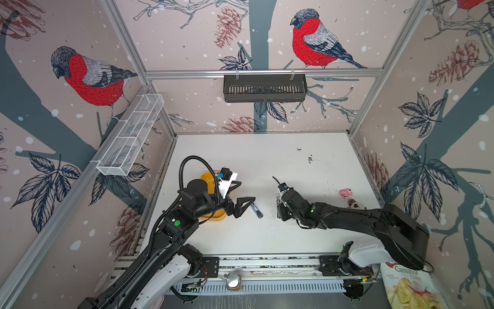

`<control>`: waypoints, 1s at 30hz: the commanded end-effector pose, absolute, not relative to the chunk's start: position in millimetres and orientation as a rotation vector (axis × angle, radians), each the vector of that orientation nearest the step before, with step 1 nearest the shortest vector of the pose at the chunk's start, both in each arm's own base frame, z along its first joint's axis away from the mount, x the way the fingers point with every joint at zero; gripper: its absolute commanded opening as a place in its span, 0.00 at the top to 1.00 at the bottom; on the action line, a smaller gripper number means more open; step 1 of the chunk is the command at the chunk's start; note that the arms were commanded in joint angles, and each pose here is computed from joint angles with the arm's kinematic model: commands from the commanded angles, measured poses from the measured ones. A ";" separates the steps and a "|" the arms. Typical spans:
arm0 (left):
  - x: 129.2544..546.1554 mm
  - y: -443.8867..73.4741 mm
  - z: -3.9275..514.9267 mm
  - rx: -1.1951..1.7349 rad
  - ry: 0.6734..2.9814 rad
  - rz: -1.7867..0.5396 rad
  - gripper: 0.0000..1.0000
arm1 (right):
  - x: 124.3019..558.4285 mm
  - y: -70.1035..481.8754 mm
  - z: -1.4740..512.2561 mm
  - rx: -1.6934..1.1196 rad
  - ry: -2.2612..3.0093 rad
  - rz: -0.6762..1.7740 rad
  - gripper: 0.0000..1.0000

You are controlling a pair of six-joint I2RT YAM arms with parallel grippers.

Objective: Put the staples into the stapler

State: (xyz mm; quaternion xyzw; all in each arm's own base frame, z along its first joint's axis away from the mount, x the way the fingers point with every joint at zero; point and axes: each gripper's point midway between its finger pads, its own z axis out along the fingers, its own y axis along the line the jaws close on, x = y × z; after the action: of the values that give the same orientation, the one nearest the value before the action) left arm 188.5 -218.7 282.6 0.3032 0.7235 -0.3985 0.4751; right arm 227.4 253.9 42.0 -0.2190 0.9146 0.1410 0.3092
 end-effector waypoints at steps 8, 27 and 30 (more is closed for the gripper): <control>190.1 -218.7 285.2 0.743 1.757 -0.968 0.02 | 229.4 253.6 37.0 -0.563 2.423 0.361 0.73; 193.8 -217.9 282.8 0.728 1.770 -0.955 0.02 | 224.6 253.8 51.6 -0.560 2.394 0.374 0.74; 201.2 -215.7 275.7 0.691 1.808 -0.928 0.02 | 227.5 255.6 65.2 -0.531 2.360 0.396 0.73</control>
State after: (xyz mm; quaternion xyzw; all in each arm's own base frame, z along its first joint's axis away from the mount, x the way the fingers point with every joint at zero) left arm 195.1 -217.9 277.4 0.2950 0.7333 -0.3885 0.4736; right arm 223.0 254.4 54.0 -0.2195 0.9092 0.1477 0.3214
